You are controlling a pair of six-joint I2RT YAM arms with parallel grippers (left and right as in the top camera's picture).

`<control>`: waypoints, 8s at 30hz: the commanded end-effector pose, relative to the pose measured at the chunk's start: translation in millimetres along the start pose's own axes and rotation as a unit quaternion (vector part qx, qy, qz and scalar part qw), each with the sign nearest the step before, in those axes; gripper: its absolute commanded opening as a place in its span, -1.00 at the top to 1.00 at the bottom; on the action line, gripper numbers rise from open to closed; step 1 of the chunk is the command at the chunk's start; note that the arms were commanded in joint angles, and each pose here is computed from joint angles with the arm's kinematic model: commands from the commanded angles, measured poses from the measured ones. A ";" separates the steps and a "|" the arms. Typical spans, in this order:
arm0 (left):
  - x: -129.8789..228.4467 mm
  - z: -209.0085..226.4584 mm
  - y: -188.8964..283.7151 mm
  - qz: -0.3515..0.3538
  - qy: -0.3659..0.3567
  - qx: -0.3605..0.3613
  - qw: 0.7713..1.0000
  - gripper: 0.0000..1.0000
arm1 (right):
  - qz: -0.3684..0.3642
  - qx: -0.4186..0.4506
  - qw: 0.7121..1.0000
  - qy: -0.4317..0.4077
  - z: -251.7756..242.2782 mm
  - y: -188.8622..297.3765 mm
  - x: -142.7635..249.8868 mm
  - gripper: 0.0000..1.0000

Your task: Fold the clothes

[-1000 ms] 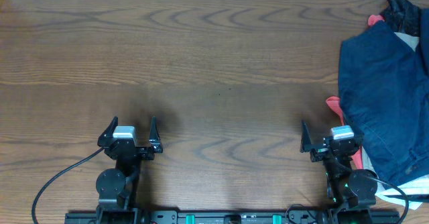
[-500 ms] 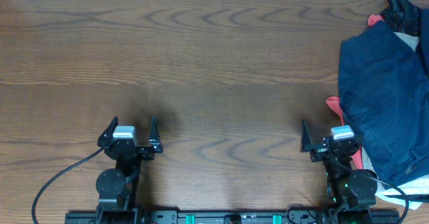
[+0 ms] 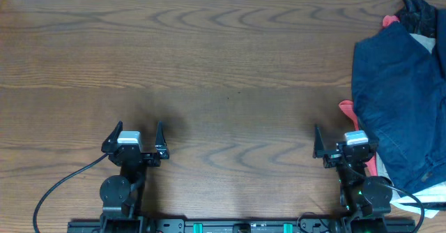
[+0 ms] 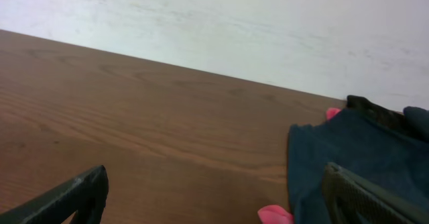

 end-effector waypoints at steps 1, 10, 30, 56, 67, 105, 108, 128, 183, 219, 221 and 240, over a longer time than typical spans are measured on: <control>10.4 0.1 -0.1 0.022 -0.002 -0.002 1.000 -0.96 | -0.002 0.022 1.000 -0.015 -6.8 0.4 -0.4 -0.99; 2.2 0.3 0.9 0.010 0.051 -0.003 0.999 -0.95 | 0.001 0.055 0.995 -0.079 -14.2 1.7 -0.4 -0.98; -55.9 1.8 -38.2 0.228 0.050 -0.008 0.972 -0.95 | 0.187 0.080 0.976 -0.079 -25.0 -21.7 -59.8 -0.99; -56.6 1.9 -77.2 0.394 0.047 -0.013 0.918 -0.96 | 0.398 0.226 0.884 -0.093 -77.8 -158.0 0.5 -0.91; -56.8 1.9 -77.4 0.394 0.047 -0.013 0.918 -0.96 | 0.429 0.248 0.849 -0.184 -108.8 -184.3 82.2 -0.47; -63.0 2.1 -83.6 0.372 0.048 -0.012 0.927 -0.96 | 0.215 -0.220 0.937 -0.163 100.4 -201.3 -106.0 0.97; -64.7 2.1 -85.2 0.366 0.048 -0.012 0.929 -0.95 | 0.209 -0.240 0.936 -0.150 129.5 -208.2 -97.1 0.80; -69.9 -29.7 -83.2 0.361 0.103 0.121 0.919 -0.96 | 0.375 0.057 0.917 -0.125 -9.8 -159.6 -54.0 -0.98; 92.0 -331.7 -98.1 0.490 0.297 0.296 0.764 -0.52 | 0.493 0.129 0.847 -0.154 -52.5 -98.6 -31.0 -0.98; -0.3 -60.6 -198.7 0.388 0.304 0.096 0.865 0.02 | 0.497 0.129 0.844 -0.154 -52.2 -97.0 -30.1 -0.99; 9.4 -78.8 -190.4 0.419 0.293 0.107 0.853 -0.24 | 0.498 0.129 0.844 -0.154 -52.1 -96.7 -30.0 -0.99; 90.2 -270.0 -146.1 0.504 0.260 0.242 0.787 -0.50 | 0.505 0.129 0.839 -0.154 -51.5 -94.0 -28.5 -0.98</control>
Point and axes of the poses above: each gripper's point midway between its finger pads, its own y axis back along the fingers, its own z axis along the line the jaws close on, x = y × z, the point moved 6 cm from there along y, back along the fingers, and after that the axes turned 4 degrees about -y, right-handed, at the moved point
